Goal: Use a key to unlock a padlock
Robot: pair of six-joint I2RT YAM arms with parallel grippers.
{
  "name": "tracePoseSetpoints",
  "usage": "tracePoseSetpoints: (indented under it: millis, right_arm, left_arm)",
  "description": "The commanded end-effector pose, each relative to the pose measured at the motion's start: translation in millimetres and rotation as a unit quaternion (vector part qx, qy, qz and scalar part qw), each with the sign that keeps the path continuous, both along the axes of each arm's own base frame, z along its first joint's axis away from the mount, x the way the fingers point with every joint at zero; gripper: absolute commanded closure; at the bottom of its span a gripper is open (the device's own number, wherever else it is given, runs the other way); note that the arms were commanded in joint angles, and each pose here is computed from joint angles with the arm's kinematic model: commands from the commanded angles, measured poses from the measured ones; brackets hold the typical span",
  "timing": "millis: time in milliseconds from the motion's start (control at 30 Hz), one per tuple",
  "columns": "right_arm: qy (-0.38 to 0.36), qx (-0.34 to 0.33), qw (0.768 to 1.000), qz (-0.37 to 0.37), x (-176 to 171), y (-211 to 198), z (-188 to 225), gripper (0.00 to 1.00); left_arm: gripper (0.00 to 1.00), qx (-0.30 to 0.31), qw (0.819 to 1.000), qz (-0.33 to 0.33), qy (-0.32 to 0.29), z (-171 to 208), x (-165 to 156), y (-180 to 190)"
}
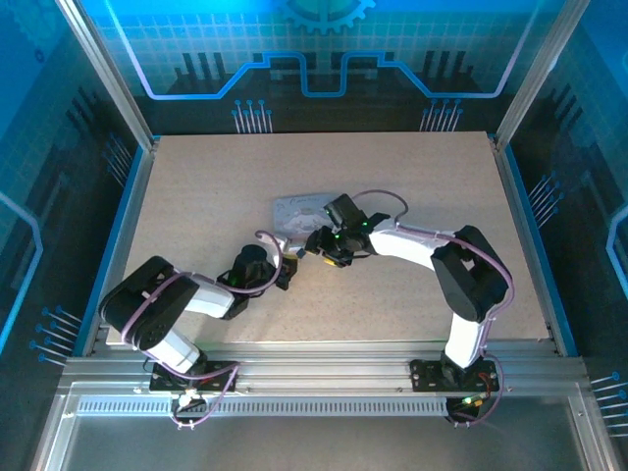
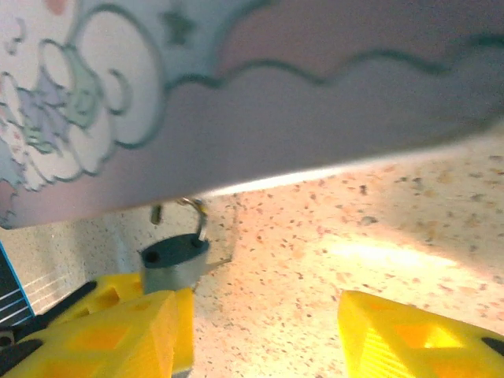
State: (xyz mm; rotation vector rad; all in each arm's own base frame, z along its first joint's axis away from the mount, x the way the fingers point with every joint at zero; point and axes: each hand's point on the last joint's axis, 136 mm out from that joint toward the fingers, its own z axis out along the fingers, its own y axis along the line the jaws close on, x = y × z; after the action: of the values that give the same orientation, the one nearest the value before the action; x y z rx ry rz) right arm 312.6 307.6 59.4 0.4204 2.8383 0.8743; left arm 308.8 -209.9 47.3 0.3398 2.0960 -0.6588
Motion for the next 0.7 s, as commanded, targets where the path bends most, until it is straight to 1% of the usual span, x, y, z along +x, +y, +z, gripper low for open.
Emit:
tracePoseSetpoints:
  millis: [0,133,300,467,667]
  right_arm:
    - [0.001,0.012,1.0,-0.023,-0.1,-10.4,1.6,0.46]
    - [-0.009,0.027,0.998,-0.049,5.8,-19.7,4.7,0.47]
    - [-0.017,0.046,0.997,-0.06,10.9,-22.0,7.2,0.46]
    - [-0.021,0.05,0.998,-0.029,5.4,-5.3,11.1,0.44]
    - [-0.026,0.046,0.999,0.014,-0.4,24.6,21.5,0.44]
  left_arm:
    - [1.0,-0.063,0.997,-0.021,0.034,-1.8,-7.2,-5.3]
    - [1.0,-0.088,0.995,-0.017,0.054,-6.0,-8.1,0.7]
    - [1.0,-0.083,0.995,-0.019,0.06,-8.0,-11.9,3.1]
    - [1.0,-0.068,0.996,-0.011,0.048,-0.2,-8.3,5.2]
    - [1.0,-0.042,0.999,-0.024,0.024,9.7,-7.6,-1.8]
